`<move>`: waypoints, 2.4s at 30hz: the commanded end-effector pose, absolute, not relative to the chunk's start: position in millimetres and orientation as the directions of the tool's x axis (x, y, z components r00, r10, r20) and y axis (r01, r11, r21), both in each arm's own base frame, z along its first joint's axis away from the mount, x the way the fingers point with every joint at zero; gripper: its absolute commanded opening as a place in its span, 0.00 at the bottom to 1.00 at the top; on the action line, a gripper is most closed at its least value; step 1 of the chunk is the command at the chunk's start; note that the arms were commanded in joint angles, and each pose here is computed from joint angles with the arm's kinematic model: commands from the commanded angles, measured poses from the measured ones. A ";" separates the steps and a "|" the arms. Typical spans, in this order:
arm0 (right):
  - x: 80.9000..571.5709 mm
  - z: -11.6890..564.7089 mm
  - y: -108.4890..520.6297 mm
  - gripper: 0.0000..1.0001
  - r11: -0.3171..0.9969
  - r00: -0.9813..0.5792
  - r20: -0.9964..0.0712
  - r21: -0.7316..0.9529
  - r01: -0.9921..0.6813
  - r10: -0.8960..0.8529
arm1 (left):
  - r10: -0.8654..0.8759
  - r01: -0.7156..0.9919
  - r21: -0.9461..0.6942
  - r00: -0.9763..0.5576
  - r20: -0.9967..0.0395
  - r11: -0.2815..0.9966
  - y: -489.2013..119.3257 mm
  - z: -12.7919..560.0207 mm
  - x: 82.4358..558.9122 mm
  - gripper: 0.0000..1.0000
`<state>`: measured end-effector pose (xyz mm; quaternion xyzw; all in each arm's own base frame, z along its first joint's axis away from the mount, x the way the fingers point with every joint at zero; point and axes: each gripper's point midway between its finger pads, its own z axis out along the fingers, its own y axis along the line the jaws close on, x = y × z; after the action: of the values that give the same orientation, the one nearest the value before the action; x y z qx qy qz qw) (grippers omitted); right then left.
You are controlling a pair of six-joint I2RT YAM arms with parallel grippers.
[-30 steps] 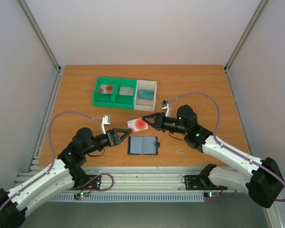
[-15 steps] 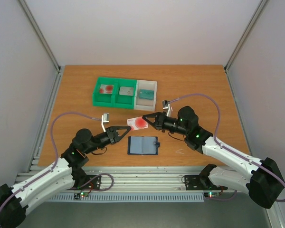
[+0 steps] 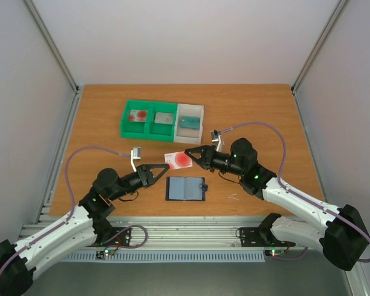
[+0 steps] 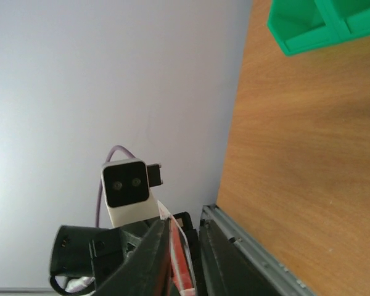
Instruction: Take the credit cards out of the card holder
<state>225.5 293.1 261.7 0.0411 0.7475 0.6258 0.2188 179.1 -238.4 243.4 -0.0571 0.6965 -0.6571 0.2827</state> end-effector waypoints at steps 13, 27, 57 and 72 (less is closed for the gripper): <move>209.1 239.6 258.6 0.98 0.469 -0.862 -0.440 0.835 -0.289 0.253 | -0.332 0.323 -0.839 -0.809 -0.485 0.438 -230.8 234.0 184.4 0.01; 189.5 219.8 232.2 0.99 0.591 -0.848 -0.503 0.740 -0.323 0.167 | -0.164 0.311 -0.675 -0.824 -0.542 0.669 -217.6 231.9 215.3 0.00; 183.3 211.4 229.4 0.98 0.632 -0.848 -0.524 0.683 -0.366 0.074 | -0.306 -0.020 -0.474 -0.788 -0.534 0.880 -66.4 208.3 429.8 0.00; 192.2 204.0 232.4 0.98 0.664 -0.867 -0.491 0.675 -0.322 0.079 | -0.198 0.032 -0.404 -0.835 -0.513 0.914 -65.9 169.5 504.6 0.00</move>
<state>185.9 232.8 193.7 -0.0723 0.8795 0.4072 0.2355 492.6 -71.1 174.1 -0.0627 0.9314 -0.2201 0.2829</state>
